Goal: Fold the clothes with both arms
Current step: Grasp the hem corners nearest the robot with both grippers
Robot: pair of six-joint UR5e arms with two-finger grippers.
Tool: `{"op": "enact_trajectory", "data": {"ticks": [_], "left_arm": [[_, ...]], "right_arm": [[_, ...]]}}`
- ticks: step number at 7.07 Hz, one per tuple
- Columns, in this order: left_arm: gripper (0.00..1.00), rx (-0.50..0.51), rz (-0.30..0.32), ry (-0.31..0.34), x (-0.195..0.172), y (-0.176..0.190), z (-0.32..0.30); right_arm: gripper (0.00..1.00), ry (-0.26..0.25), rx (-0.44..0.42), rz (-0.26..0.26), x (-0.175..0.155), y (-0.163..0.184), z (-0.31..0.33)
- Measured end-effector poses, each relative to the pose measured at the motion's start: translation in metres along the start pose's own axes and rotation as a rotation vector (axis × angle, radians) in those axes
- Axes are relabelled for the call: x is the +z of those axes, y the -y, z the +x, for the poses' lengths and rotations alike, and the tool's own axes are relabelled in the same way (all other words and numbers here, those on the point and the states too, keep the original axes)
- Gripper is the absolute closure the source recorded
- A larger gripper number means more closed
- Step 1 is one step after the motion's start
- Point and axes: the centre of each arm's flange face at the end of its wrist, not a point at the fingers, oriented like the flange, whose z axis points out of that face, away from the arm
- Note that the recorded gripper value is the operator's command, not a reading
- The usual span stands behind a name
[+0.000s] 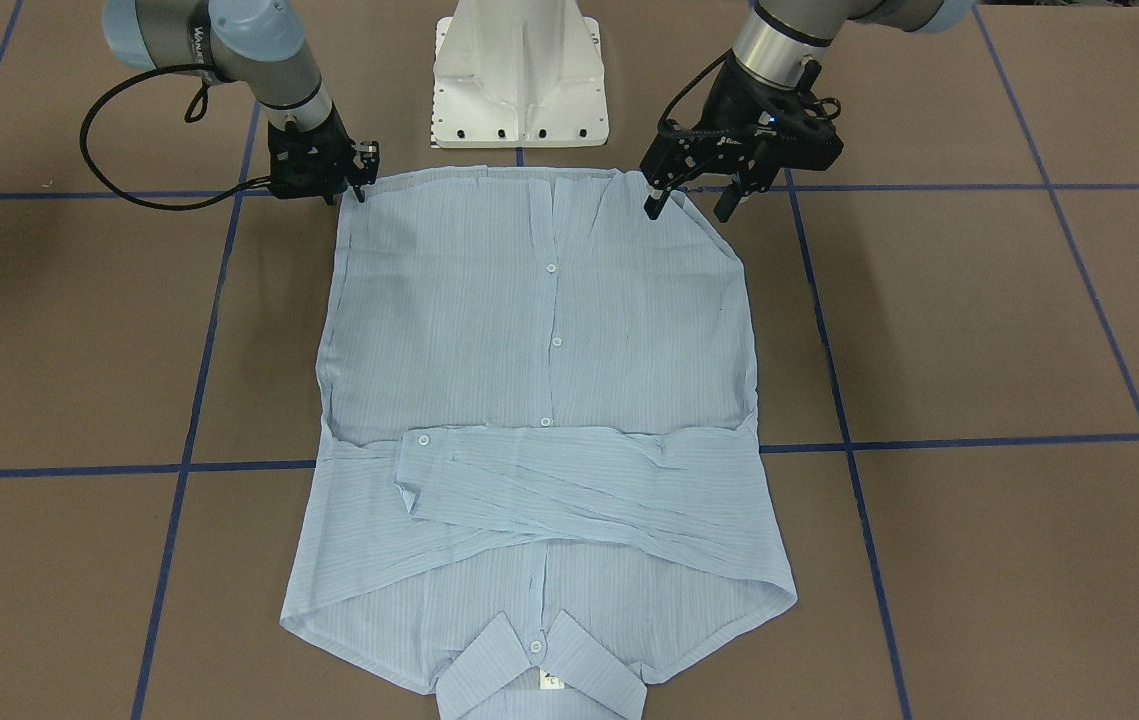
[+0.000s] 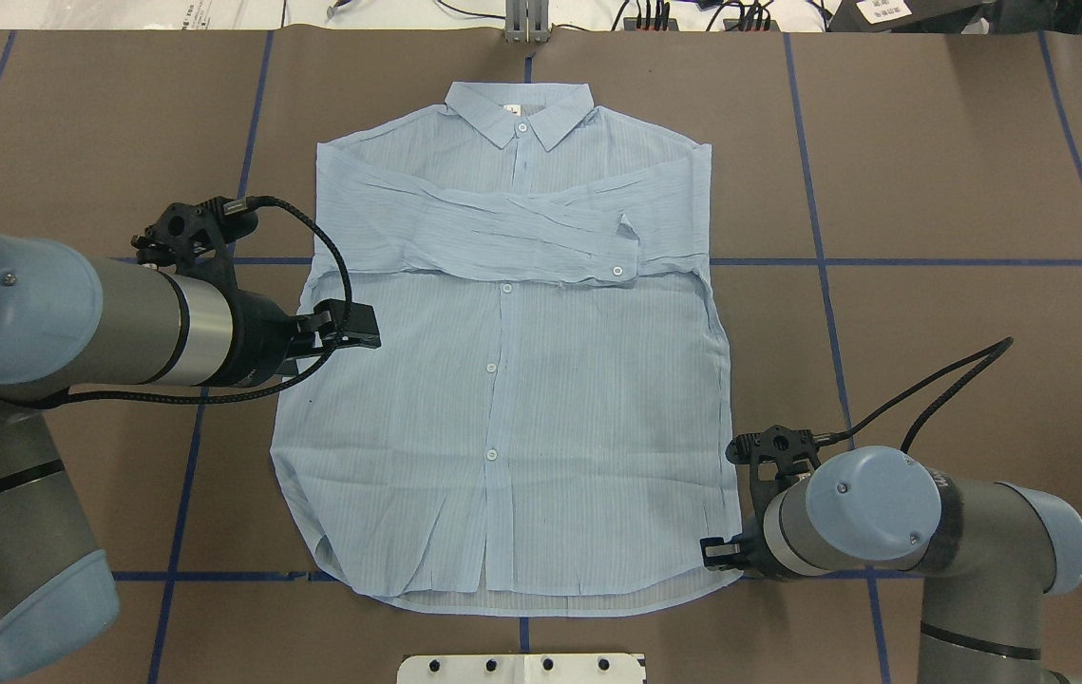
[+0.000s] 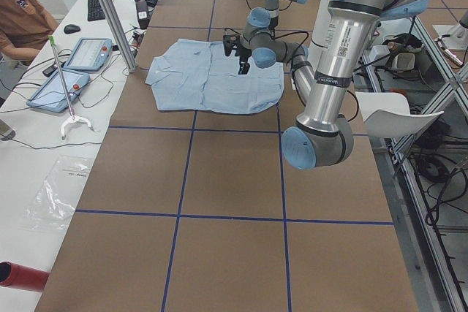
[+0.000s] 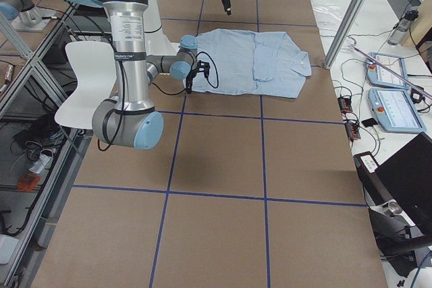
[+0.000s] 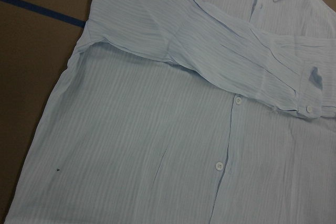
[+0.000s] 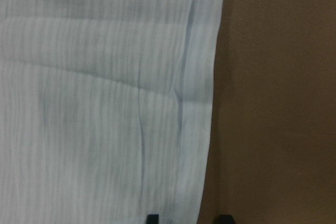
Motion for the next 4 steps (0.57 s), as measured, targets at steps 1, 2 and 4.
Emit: {"op": "enact_trajectory", "data": {"ticks": [1, 2, 4], "left_arm": [[0.01, 0.000, 0.000, -0.001, -0.0003, -0.0001, 0.0006], [0.02, 0.000, 0.000, 0.000, 0.0002, 0.0000, 0.0001], [0.02, -0.001, 0.000, 0.005, 0.0019, 0.0004, -0.0017]], "right_arm": [[0.85, -0.004, 0.001, -0.003, 0.0023, 0.0002, 0.0005], [0.95, -0.001, 0.001, -0.003, 0.0019, 0.0004, -0.0009], [1.00, 0.010, -0.001, -0.001, -0.0024, 0.0005, -0.0042]]}}
